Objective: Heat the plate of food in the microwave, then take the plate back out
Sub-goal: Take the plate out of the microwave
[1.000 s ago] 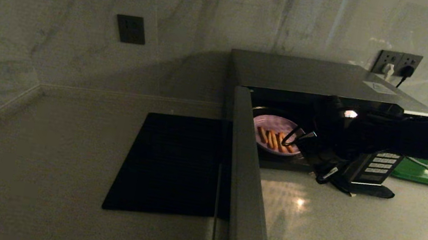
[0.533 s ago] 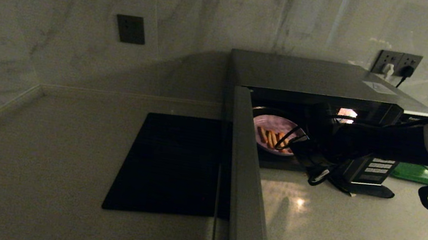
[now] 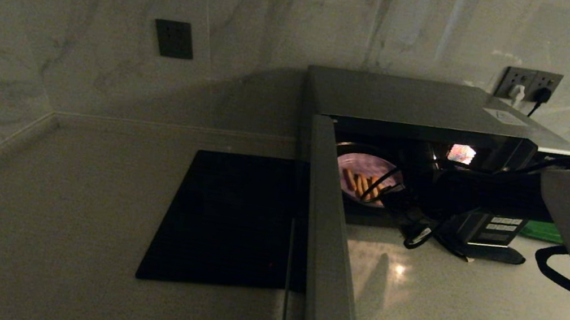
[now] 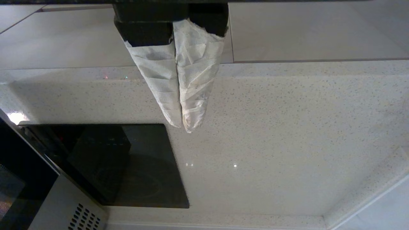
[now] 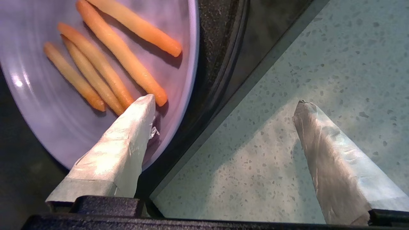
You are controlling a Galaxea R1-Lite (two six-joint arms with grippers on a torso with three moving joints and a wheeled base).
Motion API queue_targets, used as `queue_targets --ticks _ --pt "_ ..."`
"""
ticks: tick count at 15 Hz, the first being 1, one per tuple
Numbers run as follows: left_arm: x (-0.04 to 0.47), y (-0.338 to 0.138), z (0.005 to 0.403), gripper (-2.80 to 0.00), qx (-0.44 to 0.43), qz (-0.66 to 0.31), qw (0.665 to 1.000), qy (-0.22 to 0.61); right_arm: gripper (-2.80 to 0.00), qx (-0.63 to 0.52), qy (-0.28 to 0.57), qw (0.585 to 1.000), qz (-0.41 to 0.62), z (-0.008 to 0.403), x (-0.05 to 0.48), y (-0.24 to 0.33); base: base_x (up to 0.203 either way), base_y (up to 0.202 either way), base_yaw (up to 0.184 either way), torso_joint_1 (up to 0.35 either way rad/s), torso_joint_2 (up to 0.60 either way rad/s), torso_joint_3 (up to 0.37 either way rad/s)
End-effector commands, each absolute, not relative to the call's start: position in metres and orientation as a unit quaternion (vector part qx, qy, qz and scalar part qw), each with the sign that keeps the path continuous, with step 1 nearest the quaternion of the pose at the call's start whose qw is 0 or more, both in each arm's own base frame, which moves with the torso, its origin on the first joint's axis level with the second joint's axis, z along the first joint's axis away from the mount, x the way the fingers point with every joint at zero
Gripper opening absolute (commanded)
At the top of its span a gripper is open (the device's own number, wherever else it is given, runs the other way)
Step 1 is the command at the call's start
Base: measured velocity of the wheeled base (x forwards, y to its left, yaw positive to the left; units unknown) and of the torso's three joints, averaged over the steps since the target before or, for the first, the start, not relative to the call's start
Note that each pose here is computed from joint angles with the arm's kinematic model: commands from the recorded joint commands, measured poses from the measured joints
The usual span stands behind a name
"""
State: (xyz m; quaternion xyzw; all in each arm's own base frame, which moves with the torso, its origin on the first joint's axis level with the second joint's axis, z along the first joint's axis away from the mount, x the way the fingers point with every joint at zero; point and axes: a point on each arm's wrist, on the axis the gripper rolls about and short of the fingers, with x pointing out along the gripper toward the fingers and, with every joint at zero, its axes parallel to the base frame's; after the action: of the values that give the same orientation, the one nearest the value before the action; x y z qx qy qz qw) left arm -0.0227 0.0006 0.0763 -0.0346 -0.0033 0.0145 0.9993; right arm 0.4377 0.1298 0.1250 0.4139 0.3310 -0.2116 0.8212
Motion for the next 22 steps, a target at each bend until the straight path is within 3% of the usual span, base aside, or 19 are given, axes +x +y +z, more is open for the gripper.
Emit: queue_targets --ticks 1,22 --pt "-0.023 0.001 0.076 -2.80 -0.035 0.015 0.999 -0.004 0.00 0.414 0.331 0.820 -0.215 0.122 0.439 0.130 0.000 0.000 0.000 0.000 0.00 0.000" --pt "-0.023 0.001 0.076 -2.80 -0.035 0.015 0.999 -0.004 0.00 0.414 0.326 0.822 -0.215 0.135 0.434 0.126 0.000 0.000 0.000 0.000 0.00 0.000"
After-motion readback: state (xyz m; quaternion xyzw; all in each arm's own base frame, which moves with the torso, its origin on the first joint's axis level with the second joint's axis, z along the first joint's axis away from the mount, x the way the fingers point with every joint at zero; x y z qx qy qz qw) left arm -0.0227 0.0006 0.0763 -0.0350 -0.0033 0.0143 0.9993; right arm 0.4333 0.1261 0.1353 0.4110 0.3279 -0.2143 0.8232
